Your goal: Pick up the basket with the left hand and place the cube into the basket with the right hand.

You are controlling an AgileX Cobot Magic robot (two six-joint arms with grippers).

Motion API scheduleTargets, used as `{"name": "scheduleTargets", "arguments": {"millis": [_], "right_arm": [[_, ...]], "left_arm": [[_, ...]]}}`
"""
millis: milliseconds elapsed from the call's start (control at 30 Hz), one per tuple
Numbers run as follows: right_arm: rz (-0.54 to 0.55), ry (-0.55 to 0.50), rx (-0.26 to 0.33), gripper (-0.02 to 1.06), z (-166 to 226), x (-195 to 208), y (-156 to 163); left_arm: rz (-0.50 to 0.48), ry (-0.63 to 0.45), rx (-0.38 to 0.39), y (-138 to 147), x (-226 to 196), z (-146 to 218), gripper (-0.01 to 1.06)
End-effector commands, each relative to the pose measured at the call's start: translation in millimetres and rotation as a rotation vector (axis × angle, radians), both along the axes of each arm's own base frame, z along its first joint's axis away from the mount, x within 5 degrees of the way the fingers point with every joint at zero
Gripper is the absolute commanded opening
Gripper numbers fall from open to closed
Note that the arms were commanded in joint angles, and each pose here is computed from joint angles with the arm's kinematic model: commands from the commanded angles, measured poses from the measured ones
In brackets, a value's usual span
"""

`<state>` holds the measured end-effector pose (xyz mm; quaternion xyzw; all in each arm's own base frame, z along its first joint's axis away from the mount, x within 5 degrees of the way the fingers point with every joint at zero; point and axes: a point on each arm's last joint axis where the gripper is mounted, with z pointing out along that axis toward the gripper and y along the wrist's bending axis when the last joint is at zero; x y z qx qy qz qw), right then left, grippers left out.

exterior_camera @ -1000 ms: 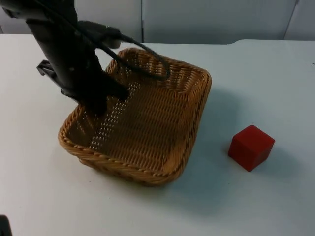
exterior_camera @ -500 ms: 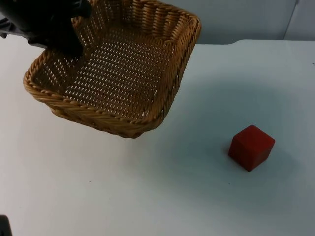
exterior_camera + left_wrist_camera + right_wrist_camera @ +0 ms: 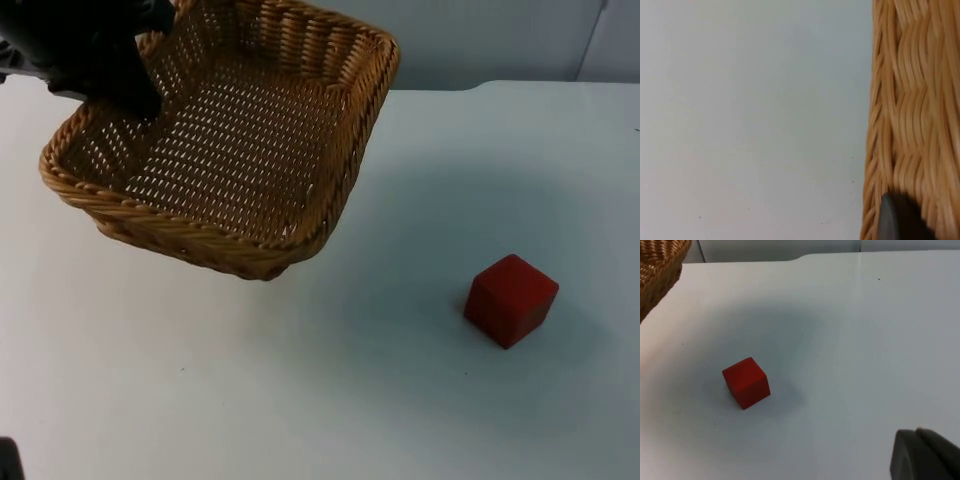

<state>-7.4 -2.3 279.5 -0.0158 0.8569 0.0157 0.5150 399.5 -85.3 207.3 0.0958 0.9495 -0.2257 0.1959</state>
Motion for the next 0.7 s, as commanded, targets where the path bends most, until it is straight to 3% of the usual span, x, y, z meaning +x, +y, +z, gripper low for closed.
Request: {"name": "scheduleTargets", "arguments": {"millis": [0, 667], "right_arm": [[-0.001, -0.007, -0.005, 0.00, -1.1, 0.9, 0.2], [-0.001, -0.007, -0.005, 0.00, -1.1, 0.9, 0.2]], "left_arm": [[0.019, -0.001, -0.036, -1.5, -1.1, 5.9, 0.00], [0.013, 0.009, -0.038, -1.9, -2.1, 5.7, 0.00]]}}
